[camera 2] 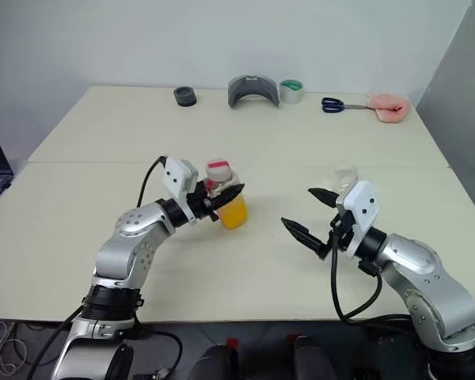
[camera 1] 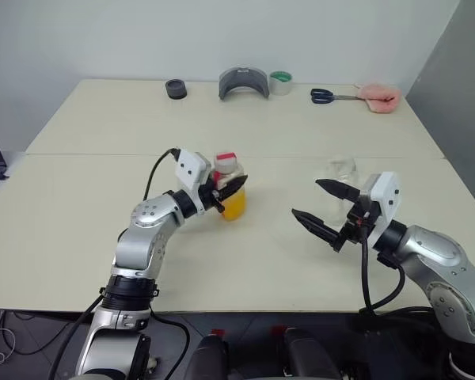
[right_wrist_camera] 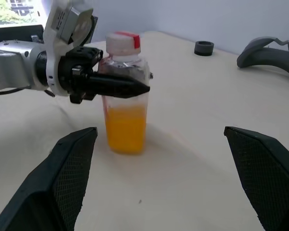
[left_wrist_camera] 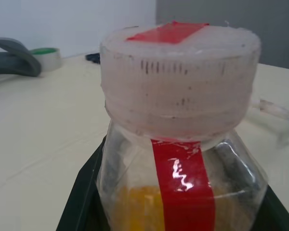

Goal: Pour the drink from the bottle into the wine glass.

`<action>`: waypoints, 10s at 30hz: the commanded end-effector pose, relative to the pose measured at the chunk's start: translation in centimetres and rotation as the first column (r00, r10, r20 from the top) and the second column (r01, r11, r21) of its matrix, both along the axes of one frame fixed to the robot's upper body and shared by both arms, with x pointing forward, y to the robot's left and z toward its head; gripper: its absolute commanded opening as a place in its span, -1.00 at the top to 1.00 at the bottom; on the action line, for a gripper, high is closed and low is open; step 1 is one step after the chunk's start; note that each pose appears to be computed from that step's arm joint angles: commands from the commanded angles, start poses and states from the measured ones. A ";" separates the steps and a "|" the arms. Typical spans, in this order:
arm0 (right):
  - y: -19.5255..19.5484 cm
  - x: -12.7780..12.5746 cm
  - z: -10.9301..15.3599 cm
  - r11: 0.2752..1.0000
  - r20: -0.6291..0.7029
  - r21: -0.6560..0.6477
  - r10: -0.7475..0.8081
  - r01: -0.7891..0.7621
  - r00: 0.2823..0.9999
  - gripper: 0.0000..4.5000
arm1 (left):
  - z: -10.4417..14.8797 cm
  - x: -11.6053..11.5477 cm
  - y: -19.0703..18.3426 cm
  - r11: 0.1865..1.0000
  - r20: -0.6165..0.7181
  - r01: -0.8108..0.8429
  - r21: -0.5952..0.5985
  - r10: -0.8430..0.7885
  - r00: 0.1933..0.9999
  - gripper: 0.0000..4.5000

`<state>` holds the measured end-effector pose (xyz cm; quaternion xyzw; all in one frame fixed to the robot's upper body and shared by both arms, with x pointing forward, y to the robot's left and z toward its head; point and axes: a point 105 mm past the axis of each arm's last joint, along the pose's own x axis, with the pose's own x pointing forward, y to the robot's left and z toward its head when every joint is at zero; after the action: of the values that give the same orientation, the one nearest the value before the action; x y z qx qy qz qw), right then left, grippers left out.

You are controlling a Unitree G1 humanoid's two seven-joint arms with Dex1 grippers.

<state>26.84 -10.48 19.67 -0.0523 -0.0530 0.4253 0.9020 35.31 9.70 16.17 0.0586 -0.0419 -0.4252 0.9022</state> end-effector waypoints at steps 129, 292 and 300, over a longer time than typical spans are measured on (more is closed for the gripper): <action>6.8 2.4 4.2 0.991 0.199 0.079 -0.126 0.113 0.972 -0.44 | 3.2 -1.1 -7.0 0.891 0.097 0.439 0.119 -0.450 0.888 0.22; 0.4 2.2 5.0 0.983 0.261 -0.169 -0.027 0.073 0.965 -0.72 | 4.2 -1.0 -7.3 0.844 0.081 0.519 0.136 -0.531 0.843 0.24; 0.6 0.9 4.6 0.979 0.221 -0.204 0.055 -0.010 0.974 -0.72 | 4.3 -1.0 -7.3 0.846 0.083 0.516 0.134 -0.529 0.845 0.24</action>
<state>28.90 -10.17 22.96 -0.1832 -0.0854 0.4216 0.8840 34.83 2.86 18.72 0.1090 -0.0520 -0.6448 0.7547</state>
